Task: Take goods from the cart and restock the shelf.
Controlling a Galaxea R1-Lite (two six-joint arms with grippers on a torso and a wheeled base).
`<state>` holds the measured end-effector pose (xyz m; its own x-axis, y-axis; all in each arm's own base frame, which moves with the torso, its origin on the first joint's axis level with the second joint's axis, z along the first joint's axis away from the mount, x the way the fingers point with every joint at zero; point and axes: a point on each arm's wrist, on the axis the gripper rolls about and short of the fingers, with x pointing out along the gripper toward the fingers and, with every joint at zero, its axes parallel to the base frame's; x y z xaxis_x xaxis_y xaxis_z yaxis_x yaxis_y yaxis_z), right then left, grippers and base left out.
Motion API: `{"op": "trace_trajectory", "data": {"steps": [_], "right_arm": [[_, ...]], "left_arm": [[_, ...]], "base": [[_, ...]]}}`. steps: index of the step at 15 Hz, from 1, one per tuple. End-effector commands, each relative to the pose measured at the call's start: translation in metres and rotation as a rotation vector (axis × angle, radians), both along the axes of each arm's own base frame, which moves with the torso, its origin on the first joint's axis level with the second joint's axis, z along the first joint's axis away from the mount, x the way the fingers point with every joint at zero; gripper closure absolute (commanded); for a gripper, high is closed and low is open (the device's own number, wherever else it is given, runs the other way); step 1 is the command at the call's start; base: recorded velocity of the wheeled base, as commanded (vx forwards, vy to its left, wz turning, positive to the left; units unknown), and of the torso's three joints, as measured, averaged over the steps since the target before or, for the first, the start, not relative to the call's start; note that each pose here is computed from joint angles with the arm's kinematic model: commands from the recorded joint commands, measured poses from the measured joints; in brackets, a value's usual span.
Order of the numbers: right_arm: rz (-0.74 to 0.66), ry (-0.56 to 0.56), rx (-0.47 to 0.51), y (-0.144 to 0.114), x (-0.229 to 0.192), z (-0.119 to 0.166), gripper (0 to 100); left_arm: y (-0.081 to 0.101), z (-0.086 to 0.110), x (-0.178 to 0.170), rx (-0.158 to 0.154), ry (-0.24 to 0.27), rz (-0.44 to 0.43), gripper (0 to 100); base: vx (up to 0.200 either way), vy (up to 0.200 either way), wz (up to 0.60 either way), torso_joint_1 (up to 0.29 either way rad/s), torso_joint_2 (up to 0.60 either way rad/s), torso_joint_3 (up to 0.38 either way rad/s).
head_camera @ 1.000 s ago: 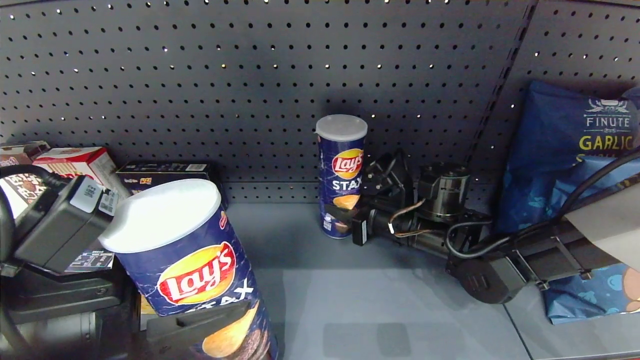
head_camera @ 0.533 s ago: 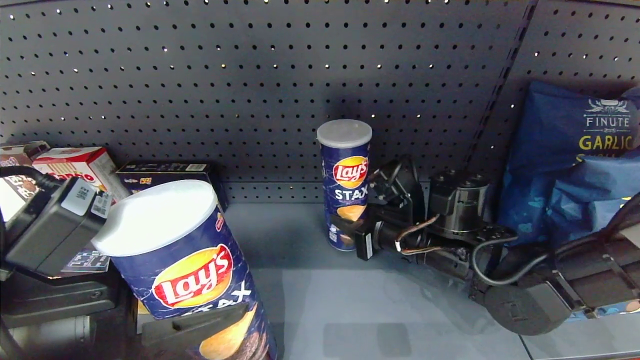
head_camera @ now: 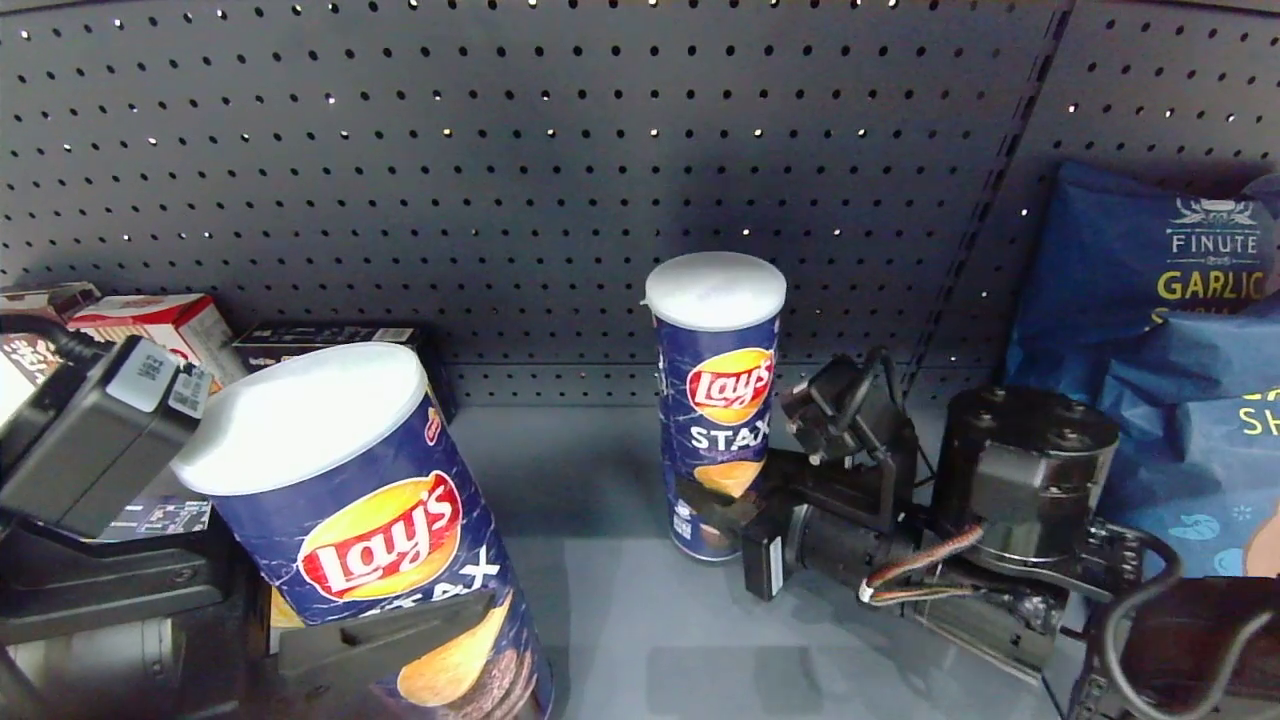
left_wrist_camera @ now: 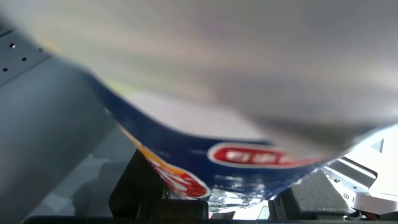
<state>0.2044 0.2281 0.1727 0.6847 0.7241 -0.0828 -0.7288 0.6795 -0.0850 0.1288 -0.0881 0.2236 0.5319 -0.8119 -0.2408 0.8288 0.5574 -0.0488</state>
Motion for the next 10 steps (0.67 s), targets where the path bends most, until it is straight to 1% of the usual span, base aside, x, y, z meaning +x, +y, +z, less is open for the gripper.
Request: {"op": "trace_trajectory", "data": {"steps": [1, 3, 5, 6, 10], "right_arm": [[0.016, 0.002, -0.002, -0.008, -0.021, -0.005, 100], [0.003, -0.007, 0.004, -0.008, -0.029, -0.011, 100], [0.003, -0.006, 0.004, -0.008, -0.03, -0.012, 100], [0.003, 0.017, 0.001, -0.007, -0.041, -0.018, 100], [-0.007, 0.064, 0.017, 0.002, -0.057, -0.023, 100]], "left_arm": [[0.0, 0.0, 0.0, 0.003, -0.001, 0.01, 100], [0.0, 0.0, 0.0, 0.004, -0.002, 0.012, 100], [0.0, 0.0, 0.0, 0.005, -0.003, 0.014, 100], [0.0, 0.0, 0.0, 0.008, -0.006, 0.027, 100], [-0.001, -0.001, 0.001, 0.015, -0.008, 0.043, 100]], "base": [[0.0, 0.0, 0.0, 0.0, 0.0, 0.0], [0.0, 0.0, 0.0, 0.0, 0.0, 0.0], [0.0, 0.0, 0.0, 0.0, 0.0, 0.0], [0.0, 0.0, 0.0, 0.0, 0.0, 0.0], [0.0, 0.0, 0.0, 0.0, 0.0, 0.0]]}}
